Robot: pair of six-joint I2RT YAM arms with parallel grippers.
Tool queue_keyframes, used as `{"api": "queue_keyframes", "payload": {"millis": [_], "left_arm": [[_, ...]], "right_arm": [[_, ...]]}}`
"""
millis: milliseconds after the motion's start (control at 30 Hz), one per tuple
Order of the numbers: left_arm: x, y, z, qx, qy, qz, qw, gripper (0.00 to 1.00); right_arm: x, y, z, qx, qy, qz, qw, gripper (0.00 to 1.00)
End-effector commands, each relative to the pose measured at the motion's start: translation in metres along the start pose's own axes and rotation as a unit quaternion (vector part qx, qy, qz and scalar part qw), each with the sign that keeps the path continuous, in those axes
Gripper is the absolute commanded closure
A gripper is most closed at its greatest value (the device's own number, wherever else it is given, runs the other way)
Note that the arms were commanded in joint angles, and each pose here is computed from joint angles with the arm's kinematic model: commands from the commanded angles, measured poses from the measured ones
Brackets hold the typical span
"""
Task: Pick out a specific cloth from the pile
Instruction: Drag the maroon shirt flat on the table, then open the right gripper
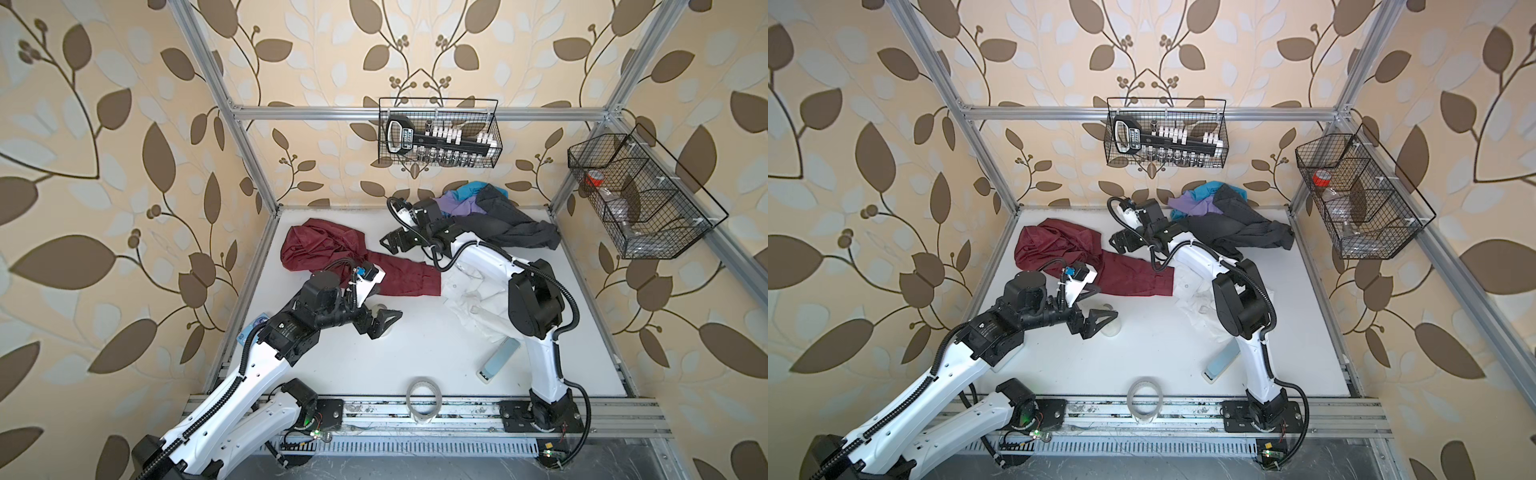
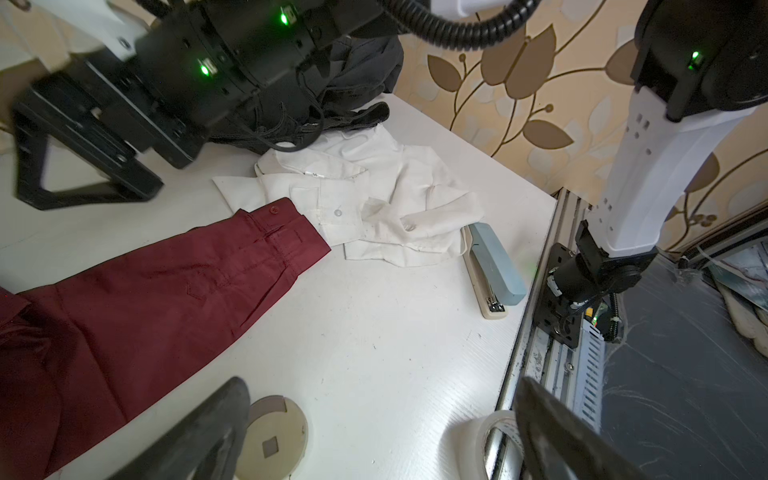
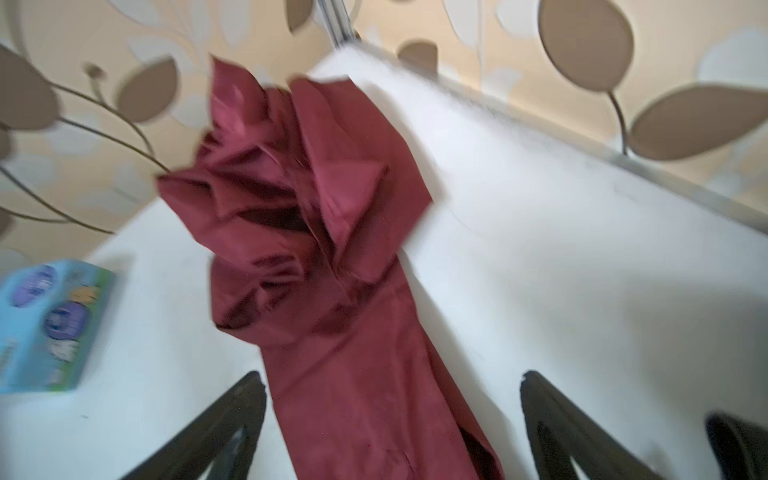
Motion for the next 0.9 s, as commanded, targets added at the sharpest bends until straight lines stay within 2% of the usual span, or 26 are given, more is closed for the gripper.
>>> {"api": "queue_keyframes", "payload": {"millis": [0, 267, 533, 867], "left_arm": [[-0.017, -0.005, -0.009, 0.003, -0.026, 0.022, 0.999, 0.01], [-0.017, -0.006, -0.009, 0.001, -0.025, 0.023, 0.999, 0.01], [-0.016, -0.005, -0.009, -0.002, -0.023, 0.022, 0.999, 0.01], [-0.014, -0.004, -0.007, -0.005, -0.017, 0.022, 1.000, 0.01]], "right_arm": [[0.068, -0.026, 0.014, 0.092, 0.124, 0.005, 0.988, 0.17], [0.106, -0.042, 0.024, 0.129, 0.161, 0.028, 0.978, 0.32], [0.125, -0.045, 0.066, 0.096, 0.192, 0.059, 0.975, 0.51], [0.100, -0.034, 0.134, 0.039, 0.157, 0.075, 0.984, 0.49]]}}
Point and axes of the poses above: each gripper's point midway between its finger pads, its own z axis out along the fingers, its own y axis along the line the jaws close on, x = y × z, the point moved 8 cm from there along -z, back along the fingers, and after that the axes turned 11 degrees about z, right-handed, at the moved point
